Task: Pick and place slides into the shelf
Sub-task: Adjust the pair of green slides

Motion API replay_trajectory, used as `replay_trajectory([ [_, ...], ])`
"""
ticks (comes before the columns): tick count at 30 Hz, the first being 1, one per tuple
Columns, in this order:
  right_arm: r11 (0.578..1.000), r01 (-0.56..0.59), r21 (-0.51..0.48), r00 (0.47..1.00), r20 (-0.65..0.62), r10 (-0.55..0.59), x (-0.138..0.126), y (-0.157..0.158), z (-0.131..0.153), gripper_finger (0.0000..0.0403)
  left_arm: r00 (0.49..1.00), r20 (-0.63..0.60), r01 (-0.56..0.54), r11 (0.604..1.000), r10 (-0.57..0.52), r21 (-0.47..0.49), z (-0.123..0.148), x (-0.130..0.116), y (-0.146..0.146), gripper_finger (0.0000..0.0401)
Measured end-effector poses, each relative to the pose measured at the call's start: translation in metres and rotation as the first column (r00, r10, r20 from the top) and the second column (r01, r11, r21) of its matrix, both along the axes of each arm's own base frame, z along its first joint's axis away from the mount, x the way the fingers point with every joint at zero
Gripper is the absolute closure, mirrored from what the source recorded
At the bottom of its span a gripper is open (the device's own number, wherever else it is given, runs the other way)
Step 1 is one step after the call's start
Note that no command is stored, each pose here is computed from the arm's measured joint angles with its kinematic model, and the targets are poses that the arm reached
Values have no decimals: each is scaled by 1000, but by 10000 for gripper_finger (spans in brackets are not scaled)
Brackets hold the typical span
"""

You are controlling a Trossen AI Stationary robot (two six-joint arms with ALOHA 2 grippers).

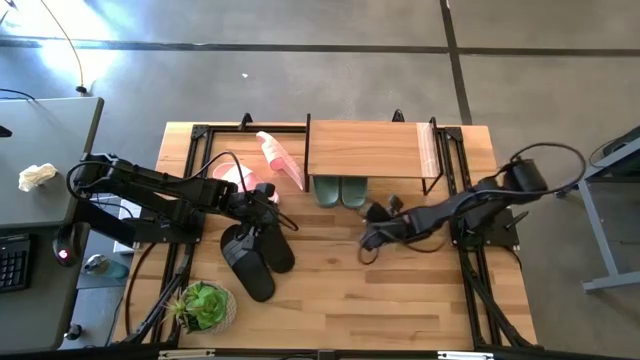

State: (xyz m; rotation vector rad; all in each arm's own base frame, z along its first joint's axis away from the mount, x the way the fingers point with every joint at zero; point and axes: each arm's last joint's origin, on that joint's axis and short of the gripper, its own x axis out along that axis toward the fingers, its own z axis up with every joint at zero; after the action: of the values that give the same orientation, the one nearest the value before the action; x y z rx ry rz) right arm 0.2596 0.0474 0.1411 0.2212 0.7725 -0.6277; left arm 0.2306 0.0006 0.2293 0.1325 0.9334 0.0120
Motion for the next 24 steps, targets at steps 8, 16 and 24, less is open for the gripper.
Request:
replay_trajectory([
  [8,994,95,45,972,211,-102,-36,-20,-24,403,1000,-1,-2,1000,2,-2,0,0,0,361],
  [16,984,168,61,965,196,-177,-23,-36,-38,403,1000,3,-6,1000,6,2,0,0,0,361],
  [24,978,197,66,948,241,-207,-13,-45,-47,403,1000,3,-21,1000,21,21,0,0,1,361],
])
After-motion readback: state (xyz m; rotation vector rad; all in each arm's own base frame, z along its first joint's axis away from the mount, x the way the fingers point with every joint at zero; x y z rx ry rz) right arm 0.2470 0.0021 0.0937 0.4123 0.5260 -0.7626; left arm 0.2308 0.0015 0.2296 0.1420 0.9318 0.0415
